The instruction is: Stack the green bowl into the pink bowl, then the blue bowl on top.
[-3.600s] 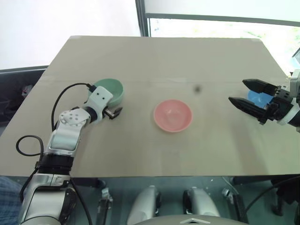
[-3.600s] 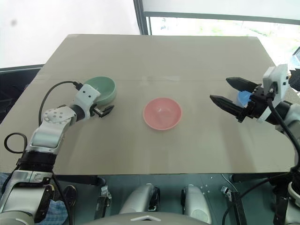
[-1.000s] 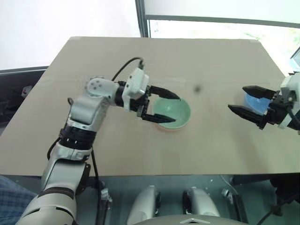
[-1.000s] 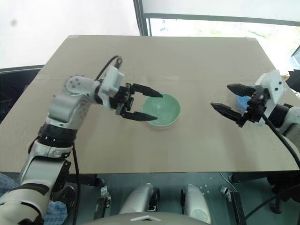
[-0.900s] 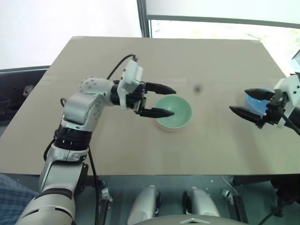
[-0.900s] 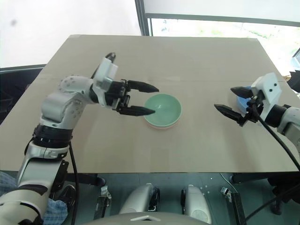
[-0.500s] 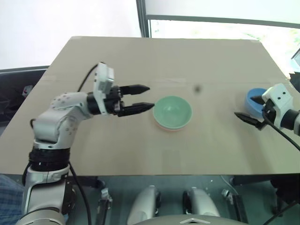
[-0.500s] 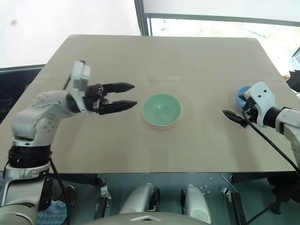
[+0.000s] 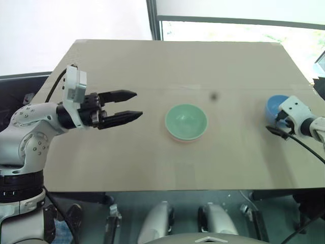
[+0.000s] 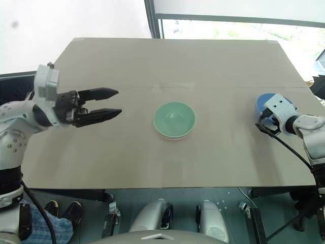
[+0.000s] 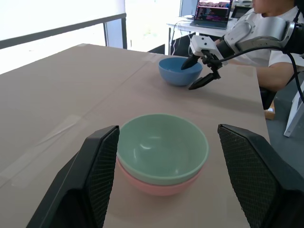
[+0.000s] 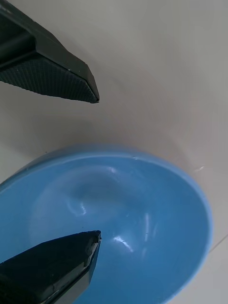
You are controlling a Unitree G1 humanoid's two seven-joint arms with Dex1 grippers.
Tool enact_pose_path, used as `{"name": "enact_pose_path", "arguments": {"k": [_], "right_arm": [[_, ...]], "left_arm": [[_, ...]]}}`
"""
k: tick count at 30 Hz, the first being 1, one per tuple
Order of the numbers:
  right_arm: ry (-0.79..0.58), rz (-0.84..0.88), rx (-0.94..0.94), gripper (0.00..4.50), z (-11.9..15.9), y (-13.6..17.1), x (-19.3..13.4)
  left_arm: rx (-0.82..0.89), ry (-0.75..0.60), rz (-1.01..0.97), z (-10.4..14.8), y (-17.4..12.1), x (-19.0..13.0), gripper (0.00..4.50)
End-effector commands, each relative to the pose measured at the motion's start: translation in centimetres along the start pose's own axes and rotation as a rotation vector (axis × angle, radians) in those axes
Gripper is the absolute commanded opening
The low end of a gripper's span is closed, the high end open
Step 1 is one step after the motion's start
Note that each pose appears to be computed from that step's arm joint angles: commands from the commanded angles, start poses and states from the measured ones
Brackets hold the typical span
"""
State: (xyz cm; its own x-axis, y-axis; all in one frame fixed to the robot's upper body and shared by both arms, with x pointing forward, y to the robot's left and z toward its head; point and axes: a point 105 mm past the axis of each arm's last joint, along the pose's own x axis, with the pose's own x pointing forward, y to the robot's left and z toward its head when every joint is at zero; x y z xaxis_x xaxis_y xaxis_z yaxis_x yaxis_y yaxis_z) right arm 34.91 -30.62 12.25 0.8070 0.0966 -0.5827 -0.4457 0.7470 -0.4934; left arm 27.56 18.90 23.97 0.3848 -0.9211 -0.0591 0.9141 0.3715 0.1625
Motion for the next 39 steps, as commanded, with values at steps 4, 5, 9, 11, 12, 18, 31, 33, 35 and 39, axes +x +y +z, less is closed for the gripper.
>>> {"name": "enact_pose_path", "arguments": {"k": [4,5,9,11,12,18,31,33,35,39], "right_arm": [[-0.049,-0.037,-0.044,2.8,1.5,-1.1,0.1],[-0.052,-0.034,-0.045,2.33,1.5,-1.0,0.1],[-0.058,-0.023,-0.049,0.75,1.6,-0.8,0.1],[-0.058,-0.023,-0.049,0.04,1.5,-0.8,0.0],[-0.059,-0.021,-0.049,0.04,1.5,-0.8,0.0],[-0.161,0.028,-0.117,0.04,3.8,0.3,-0.2],[-0.733,0.515,-0.509,0.04,19.0,15.4,-8.0],[-0.753,0.536,-0.545,0.04,20.3,17.2,-8.3],[-0.78,0.593,-0.582,0.04,21.2,19.5,-8.9],[-0.783,0.636,-0.632,0.76,21.8,21.4,-9.3]], "left_arm": [[0.069,0.02,0.031,0.6,-0.1,-1.3,3.58],[0.068,0.02,0.033,0.6,0.0,-1.3,3.58],[0.048,0.004,0.038,0.8,-0.1,-1.7,3.58],[0.047,0.005,0.045,0.8,-0.1,-1.9,3.58],[0.047,0.005,0.049,0.8,0.0,-1.9,3.58],[0.039,0.015,0.053,0.4,0.1,-2.2,3.58],[0.043,0.022,0.05,0.0,0.5,-2.0,3.58],[0.044,0.02,0.044,-0.1,0.6,-1.8,3.58],[0.045,0.019,0.037,-0.1,0.7,-1.6,3.58],[0.052,0.017,0.025,-0.2,0.8,-1.3,3.58]]}}
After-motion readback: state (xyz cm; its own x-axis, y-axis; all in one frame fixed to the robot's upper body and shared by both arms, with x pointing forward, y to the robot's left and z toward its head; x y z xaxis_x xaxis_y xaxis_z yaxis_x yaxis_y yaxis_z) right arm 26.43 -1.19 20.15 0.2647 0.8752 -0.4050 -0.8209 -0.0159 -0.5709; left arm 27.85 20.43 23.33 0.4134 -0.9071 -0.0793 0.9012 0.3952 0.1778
